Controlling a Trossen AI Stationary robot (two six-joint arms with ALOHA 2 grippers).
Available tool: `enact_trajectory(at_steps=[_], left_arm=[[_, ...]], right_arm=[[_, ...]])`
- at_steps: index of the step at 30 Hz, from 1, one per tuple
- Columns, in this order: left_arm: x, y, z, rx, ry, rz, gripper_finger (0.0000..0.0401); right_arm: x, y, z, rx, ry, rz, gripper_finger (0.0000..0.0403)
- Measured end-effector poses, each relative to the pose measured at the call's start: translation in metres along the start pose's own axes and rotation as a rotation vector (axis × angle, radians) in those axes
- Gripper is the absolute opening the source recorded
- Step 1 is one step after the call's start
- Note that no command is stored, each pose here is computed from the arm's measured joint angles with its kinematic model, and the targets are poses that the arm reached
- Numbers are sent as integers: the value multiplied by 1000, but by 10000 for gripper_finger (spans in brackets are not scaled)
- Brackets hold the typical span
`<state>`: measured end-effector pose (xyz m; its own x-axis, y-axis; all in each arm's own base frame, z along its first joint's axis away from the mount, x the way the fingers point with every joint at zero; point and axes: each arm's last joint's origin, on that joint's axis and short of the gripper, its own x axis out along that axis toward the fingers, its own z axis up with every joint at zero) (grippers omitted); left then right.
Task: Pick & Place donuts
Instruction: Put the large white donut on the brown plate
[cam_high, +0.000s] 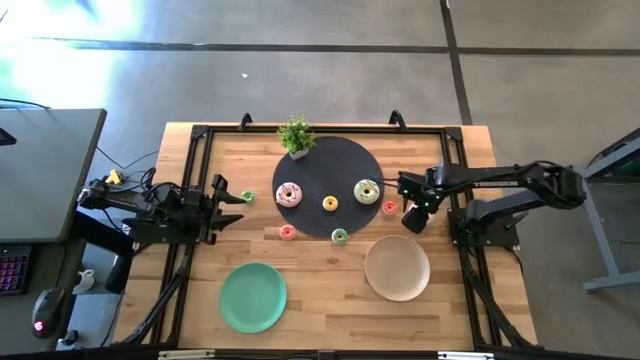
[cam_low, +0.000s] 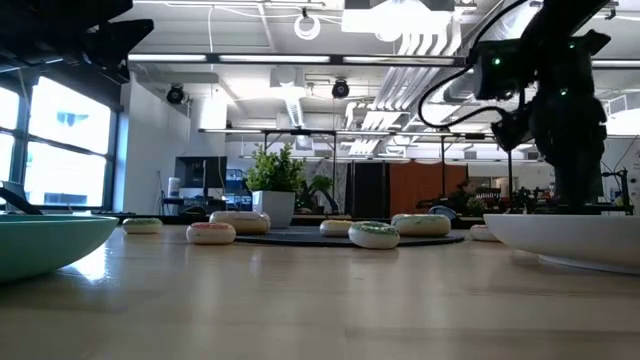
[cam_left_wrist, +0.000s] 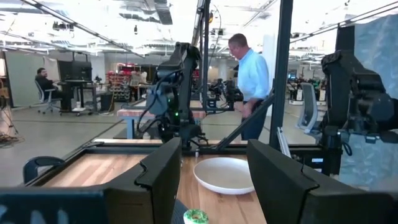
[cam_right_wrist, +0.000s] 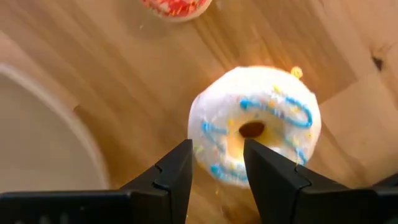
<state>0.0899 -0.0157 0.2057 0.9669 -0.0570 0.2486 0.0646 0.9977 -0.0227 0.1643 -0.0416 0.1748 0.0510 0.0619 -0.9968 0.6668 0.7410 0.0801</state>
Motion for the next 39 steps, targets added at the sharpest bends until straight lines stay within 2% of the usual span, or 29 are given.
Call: enact_trajectory(at_steps=[10,15,18,21,26,32,34,37,39], left_arm=[[0,0,-1,1,12,0,182],[0,0,-3,4,32,-1,182],[0,0,-3,5,32,-1,182],[0,0,-3,5,32,-1,182],[0,0,-3,4,31,-1,182],[0,1,-3,5,31,31,182],[0,1,-3,5,31,34,182],[0,1,-3,5,31,34,182],[0,1,-3,5,31,34,182]], right_arm=[[22,4,12,10,73,-56,140],[29,3,15,79,79,-125,139],[30,4,15,89,83,-114,126],[30,4,16,119,74,-105,92],[19,5,15,119,68,-63,15],[-20,20,16,103,-25,-18,30],[-34,29,15,59,-75,24,22],[-46,49,10,-135,-118,104,8],[-47,64,4,-215,-141,141,10]])
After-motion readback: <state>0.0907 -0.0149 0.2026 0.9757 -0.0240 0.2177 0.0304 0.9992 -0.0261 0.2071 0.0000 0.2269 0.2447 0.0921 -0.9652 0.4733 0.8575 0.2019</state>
